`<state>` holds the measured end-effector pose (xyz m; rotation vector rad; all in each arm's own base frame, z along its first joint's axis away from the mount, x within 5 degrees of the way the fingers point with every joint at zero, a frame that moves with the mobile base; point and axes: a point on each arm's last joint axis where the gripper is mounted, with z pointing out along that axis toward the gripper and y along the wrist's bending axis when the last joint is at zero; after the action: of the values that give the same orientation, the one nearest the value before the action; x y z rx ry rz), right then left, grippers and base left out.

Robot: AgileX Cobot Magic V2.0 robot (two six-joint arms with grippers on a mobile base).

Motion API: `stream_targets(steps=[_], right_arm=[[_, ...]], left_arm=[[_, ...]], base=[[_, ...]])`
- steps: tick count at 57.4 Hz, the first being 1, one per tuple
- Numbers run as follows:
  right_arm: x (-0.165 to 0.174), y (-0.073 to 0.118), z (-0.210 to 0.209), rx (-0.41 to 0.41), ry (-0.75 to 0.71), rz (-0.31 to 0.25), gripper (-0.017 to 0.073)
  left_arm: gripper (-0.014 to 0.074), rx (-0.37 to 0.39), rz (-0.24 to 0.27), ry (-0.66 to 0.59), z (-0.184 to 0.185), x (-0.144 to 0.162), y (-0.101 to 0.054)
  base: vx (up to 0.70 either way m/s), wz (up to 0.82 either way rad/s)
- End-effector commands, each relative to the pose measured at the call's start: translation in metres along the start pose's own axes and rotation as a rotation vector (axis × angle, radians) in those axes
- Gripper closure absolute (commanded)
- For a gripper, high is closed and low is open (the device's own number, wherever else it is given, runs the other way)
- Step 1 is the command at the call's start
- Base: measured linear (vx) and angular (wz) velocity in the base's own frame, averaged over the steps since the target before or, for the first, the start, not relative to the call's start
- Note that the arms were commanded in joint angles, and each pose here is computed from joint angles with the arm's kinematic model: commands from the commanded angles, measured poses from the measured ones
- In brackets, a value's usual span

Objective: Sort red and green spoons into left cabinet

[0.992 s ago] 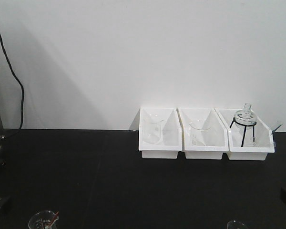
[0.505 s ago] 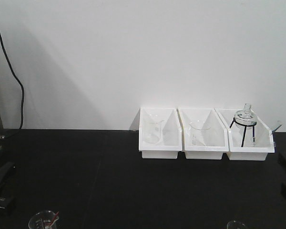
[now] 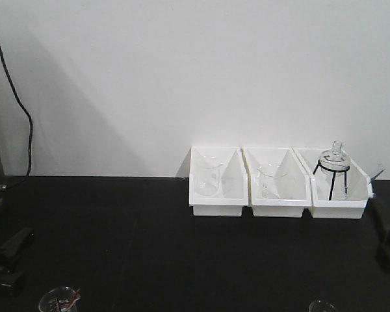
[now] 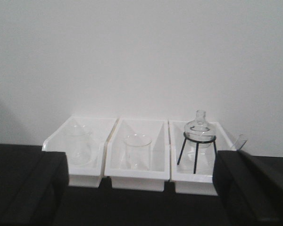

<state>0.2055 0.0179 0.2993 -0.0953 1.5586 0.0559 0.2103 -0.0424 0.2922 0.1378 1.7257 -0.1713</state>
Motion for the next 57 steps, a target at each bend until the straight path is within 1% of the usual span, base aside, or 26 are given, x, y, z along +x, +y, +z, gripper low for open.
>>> stream_targets(steps=[1, 6, 9, 11, 15, 20, 25, 27, 31, 35, 40, 53, 57], right_arm=[[0.015, 0.013, -0.005, -0.102, -0.127, -0.036, -0.0043], [0.048, 0.024, -0.015, -0.192, -0.128, -0.017, -0.0003], [0.065, 0.027, -0.022, -0.228, -0.124, -0.001, 0.0013], [0.076, 0.029, -0.026, -0.24, -0.116, 0.023, 0.0025], [0.092, 0.029, -0.032, -0.248, -0.106, 0.059, 0.0041], [0.105, 0.029, -0.039, -0.251, -0.121, 0.091, 0.0056], [0.119, 0.029, -0.036, -0.243, -0.046, 0.099, 0.0066], [0.123, 0.03, -0.034, -0.246, -0.019, 0.093, 0.0067], [0.13, 0.03, -0.029, -0.245, 0.012, 0.062, 0.0067], [0.132, 0.03, -0.022, -0.246, 0.015, 0.025, 0.0067], [0.131, 0.031, -0.013, -0.249, 0.002, -0.009, 0.0067], [0.132, 0.03, 0.01, -0.231, -0.012, -0.044, 0.0067], [0.135, 0.03, 0.017, -0.231, -0.004, -0.047, 0.0067]], left_arm=[[0.003, 0.01, -0.01, -0.129, -0.002, -0.023, -0.002], [0.0049, 0.01, -0.01, -0.125, -0.002, -0.022, -0.002], [0.006, 0.01, -0.01, -0.122, -0.002, -0.022, -0.002], [0.0067, 0.01, -0.01, -0.121, -0.002, -0.022, -0.002], [0.008, 0.01, -0.01, -0.115, -0.002, -0.021, -0.002], [0.0096, 0.009, -0.01, -0.103, -0.001, -0.02, -0.002], [0.0111, 0.009, -0.01, -0.096, -0.001, -0.02, -0.002], [0.0116, 0.009, -0.01, -0.096, -0.001, -0.02, -0.002], [0.0125, 0.009, -0.01, -0.096, -0.001, -0.02, -0.002], [0.0132, 0.009, -0.01, -0.096, -0.001, -0.02, -0.002], [0.0134, 0.009, -0.01, -0.093, -0.001, -0.019, -0.002], [0.0134, 0.009, -0.009, -0.066, -0.001, -0.017, -0.002], [0.0134, 0.008, -0.008, -0.054, -0.001, -0.016, -0.002]], base=[[0.0, 0.0], [0.0, 0.0], [0.0, 0.0], [0.0, 0.0], [0.0, 0.0], [0.0, 0.0], [0.0, 0.0], [0.0, 0.0], [0.0, 0.0], [0.0, 0.0], [0.0, 0.0], [0.0, 0.0], [0.0, 0.0]])
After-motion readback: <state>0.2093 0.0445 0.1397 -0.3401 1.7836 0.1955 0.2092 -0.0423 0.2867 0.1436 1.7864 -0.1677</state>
